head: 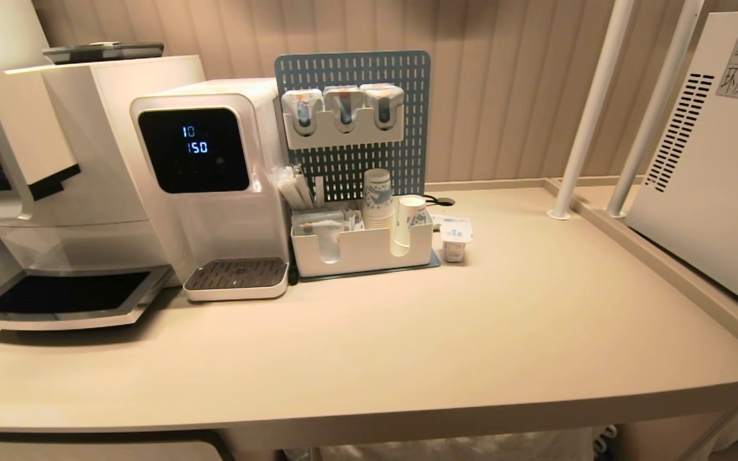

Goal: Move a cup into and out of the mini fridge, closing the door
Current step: Place the paper cup on the table

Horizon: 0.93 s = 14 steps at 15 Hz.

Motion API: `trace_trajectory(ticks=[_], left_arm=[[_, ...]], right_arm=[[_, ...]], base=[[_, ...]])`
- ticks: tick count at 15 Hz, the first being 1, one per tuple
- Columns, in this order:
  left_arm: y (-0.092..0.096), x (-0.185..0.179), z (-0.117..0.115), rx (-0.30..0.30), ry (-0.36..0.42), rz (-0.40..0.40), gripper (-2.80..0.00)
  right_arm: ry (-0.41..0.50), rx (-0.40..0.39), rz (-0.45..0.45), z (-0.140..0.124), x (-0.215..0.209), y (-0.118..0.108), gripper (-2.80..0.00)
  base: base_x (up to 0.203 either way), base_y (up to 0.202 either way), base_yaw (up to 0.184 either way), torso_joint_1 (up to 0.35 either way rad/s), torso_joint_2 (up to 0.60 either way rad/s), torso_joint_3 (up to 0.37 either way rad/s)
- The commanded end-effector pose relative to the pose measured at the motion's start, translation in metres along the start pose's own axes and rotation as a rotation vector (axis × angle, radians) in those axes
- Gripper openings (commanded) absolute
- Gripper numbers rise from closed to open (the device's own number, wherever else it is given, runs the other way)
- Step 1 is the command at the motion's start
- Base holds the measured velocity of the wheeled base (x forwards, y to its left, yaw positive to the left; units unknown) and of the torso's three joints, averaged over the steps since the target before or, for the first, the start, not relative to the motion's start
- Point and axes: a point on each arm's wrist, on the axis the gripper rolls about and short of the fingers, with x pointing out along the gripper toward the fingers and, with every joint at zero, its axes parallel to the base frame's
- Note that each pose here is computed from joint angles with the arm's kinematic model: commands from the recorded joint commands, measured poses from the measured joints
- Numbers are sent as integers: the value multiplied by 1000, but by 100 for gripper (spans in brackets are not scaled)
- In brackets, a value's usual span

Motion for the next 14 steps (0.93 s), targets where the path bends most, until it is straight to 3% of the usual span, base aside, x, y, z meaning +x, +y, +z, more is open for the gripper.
trace_trajectory(ticks=[1,4,7,11,14], left_arm=[[0,0,0,-1,3,0,-280],[0,0,0,-1,3,0,-280],[0,0,0,-1,3,0,-280],[0,0,0,-1,3,0,-280],[0,0,0,-1,3,0,-280]], right_arm=[[104,19,31,13,-5,1,-280],[236,59,81,44,-2,0,-280],[376,129,140,102,26,-5,-280],[532,238,188,175,105,-12,-280],[624,253,256,193,173,-8,-280]], base=[[0,0,0,0,0,0],[0,0,0,0,0,0],[0,0,0,0,0,0],[0,0,0,0,0,0],[0,0,0,0,0,0]])
